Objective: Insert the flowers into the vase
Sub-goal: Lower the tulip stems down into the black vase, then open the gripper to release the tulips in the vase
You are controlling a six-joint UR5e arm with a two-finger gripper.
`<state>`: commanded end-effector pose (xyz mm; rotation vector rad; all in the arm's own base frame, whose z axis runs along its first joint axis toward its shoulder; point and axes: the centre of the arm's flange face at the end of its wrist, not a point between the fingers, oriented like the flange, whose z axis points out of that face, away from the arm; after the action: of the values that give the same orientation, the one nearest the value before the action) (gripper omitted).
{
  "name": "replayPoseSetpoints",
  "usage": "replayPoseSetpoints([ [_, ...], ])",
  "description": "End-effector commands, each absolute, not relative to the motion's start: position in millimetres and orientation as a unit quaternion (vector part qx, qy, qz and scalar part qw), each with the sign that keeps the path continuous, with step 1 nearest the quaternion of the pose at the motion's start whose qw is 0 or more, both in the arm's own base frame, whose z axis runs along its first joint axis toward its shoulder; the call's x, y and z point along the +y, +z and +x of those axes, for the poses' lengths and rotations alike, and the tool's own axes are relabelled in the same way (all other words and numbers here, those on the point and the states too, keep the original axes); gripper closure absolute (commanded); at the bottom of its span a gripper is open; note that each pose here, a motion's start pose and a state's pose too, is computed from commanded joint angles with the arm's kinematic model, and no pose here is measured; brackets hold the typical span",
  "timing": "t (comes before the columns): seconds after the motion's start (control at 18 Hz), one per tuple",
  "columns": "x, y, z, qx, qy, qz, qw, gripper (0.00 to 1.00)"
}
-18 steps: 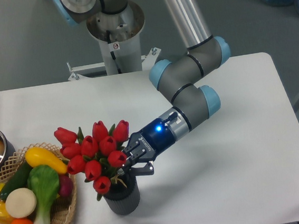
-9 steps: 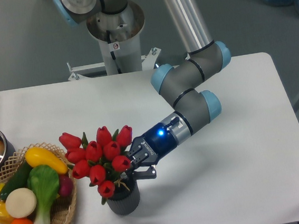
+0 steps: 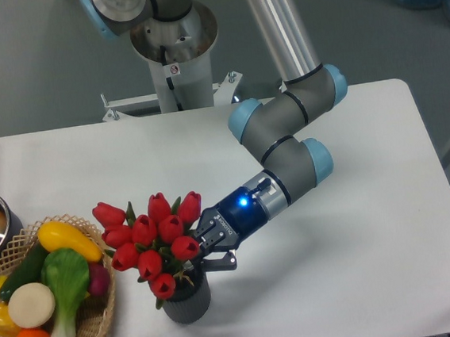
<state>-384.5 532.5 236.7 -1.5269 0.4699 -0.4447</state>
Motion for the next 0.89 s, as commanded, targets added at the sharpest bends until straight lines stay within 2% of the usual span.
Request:
replayPoseSetpoints([
  [0.17,532.2,237.0,-384.0,0.209,-0.198,-0.679,0.676,0.76],
  [0.44,530.4,237.7,-383.1,0.21,-0.195,-0.678,0.676,0.64],
  [0.67,528.3,239.3,-385.0,0.209,-0.193,-0.678,0.678,0.61],
  [0.89,527.7,239.7,-385.8,0.21,-0.191,-0.677,0.679,0.55],
])
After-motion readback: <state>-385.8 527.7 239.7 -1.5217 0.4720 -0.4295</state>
